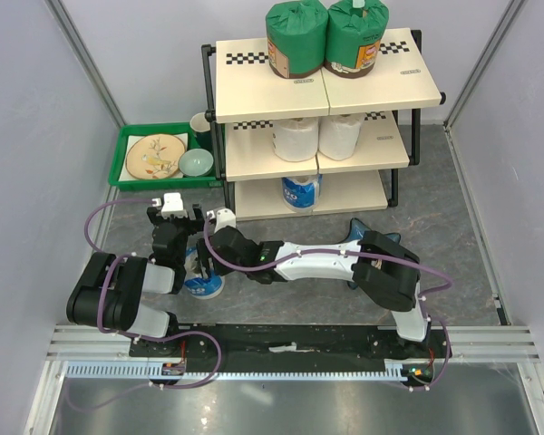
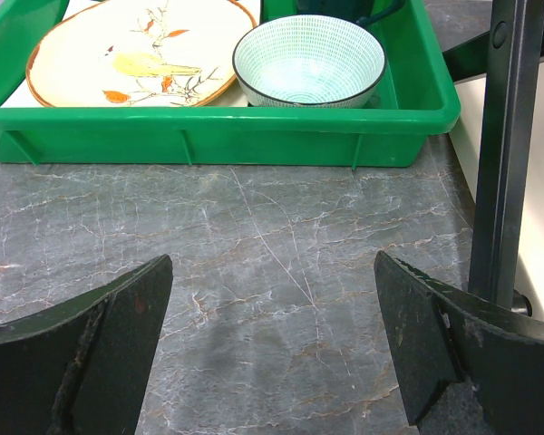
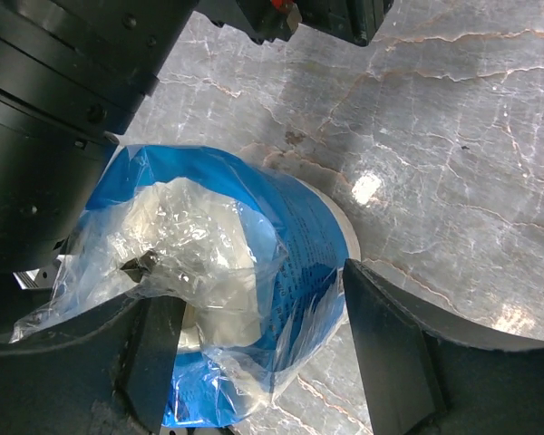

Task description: Place and organize the paper towels onto the shelf

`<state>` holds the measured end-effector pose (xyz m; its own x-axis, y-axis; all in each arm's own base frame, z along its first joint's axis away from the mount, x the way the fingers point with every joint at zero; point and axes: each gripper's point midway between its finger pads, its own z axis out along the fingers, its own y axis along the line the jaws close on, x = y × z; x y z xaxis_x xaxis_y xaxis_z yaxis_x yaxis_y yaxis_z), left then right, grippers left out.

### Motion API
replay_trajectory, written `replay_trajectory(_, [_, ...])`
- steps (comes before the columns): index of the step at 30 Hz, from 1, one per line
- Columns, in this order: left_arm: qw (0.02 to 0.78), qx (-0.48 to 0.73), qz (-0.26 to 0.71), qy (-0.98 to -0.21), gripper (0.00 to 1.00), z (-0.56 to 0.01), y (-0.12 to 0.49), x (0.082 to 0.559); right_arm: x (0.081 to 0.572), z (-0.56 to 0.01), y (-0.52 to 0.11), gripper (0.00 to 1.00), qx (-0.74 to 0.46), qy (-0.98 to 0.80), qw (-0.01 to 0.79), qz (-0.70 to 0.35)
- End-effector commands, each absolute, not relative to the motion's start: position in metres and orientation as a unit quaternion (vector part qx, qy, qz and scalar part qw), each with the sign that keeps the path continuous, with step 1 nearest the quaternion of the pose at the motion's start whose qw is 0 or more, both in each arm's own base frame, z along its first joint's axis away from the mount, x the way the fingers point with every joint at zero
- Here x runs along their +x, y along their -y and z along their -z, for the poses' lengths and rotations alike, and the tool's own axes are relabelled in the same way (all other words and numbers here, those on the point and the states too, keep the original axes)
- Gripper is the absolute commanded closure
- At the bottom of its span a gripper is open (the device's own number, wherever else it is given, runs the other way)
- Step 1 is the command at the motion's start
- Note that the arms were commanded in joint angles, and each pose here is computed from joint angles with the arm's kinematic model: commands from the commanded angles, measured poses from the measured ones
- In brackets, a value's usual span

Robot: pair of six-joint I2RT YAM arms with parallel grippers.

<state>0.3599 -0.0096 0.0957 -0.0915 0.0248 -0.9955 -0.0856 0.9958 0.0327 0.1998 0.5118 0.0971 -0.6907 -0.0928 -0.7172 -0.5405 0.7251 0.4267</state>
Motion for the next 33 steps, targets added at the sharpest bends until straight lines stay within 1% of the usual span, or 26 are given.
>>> replay_trajectory(1, [0.693,-0.021,-0.042,-0.719,0.01,-0.111,0.009,0.366,0.2,-0.088,-0.509,0.26,-0.195,-0.872,0.349,-0.283])
replay_trajectory(3, [0.694,-0.022,-0.041,-0.719,0.01,-0.111,0.009,0.366,0.199,-0.083,-0.51,0.3,-0.2,-0.875,0.345,-0.275])
replay_trajectory(4, [0.693,-0.021,-0.042,-0.719,0.01,-0.111,0.009,0.366,0.198,-0.083,-0.511,0.4,-0.203,-0.875,0.344,-0.274])
replay_trajectory(5, [0.693,-0.02,-0.042,-0.719,0.01,-0.111,0.009,0.366,0.198,-0.08,-0.514,0.44,-0.206,-0.875,0.342,-0.274])
replay_trajectory(6, [0.693,-0.021,-0.041,-0.719,0.01,-0.111,0.009,0.366,0.196,-0.078,-0.514,0.47,-0.209,-0.877,0.338,-0.272])
replay_trajectory(9, [0.693,-0.021,-0.041,-0.719,0.01,-0.111,0.009,0.366,0.196,-0.074,-0.515,0.5,-0.21,-0.879,0.333,-0.269])
replay_trajectory(12, [0.693,-0.021,-0.042,-0.719,0.01,-0.111,0.009,0.366,0.196,-0.074,-0.513,0.6,-0.213,-0.88,0.333,-0.264])
replay_trajectory(13, [0.693,-0.021,-0.041,-0.719,0.01,-0.111,0.009,0.366,0.197,-0.074,-0.512,0.66,-0.213,-0.88,0.335,-0.262])
replay_trajectory(15, [0.693,-0.021,-0.042,-0.719,0.01,-0.111,0.009,0.366,0.199,-0.078,-0.507,0.73,-0.212,-0.88,0.343,-0.252])
replay_trajectory(16, [0.693,-0.021,-0.042,-0.719,0.01,-0.111,0.009,0.366,0.2,-0.08,-0.505,0.78,-0.209,-0.879,0.346,-0.251])
replay_trajectory(20, [0.693,-0.021,-0.041,-0.719,0.01,-0.111,0.009,0.366,0.205,-0.103,-0.48,0.81,-0.191,-0.875,0.375,-0.239])
replay_trajectory(24, [0.693,-0.022,-0.042,-0.719,0.01,-0.111,0.009,0.366,0.205,-0.123,-0.447,0.81,-0.17,-0.873,0.398,-0.226])
replay_trajectory(31, [0.694,-0.022,-0.04,-0.719,0.01,-0.111,0.009,0.366,0.201,-0.147,-0.37,0.82,-0.126,-0.873,0.43,-0.193])
replay_trajectory(33, [0.694,-0.022,-0.041,-0.719,0.01,-0.111,0.009,0.366,0.209,-0.152,-0.345,0.83,-0.092,-0.872,0.449,-0.175])
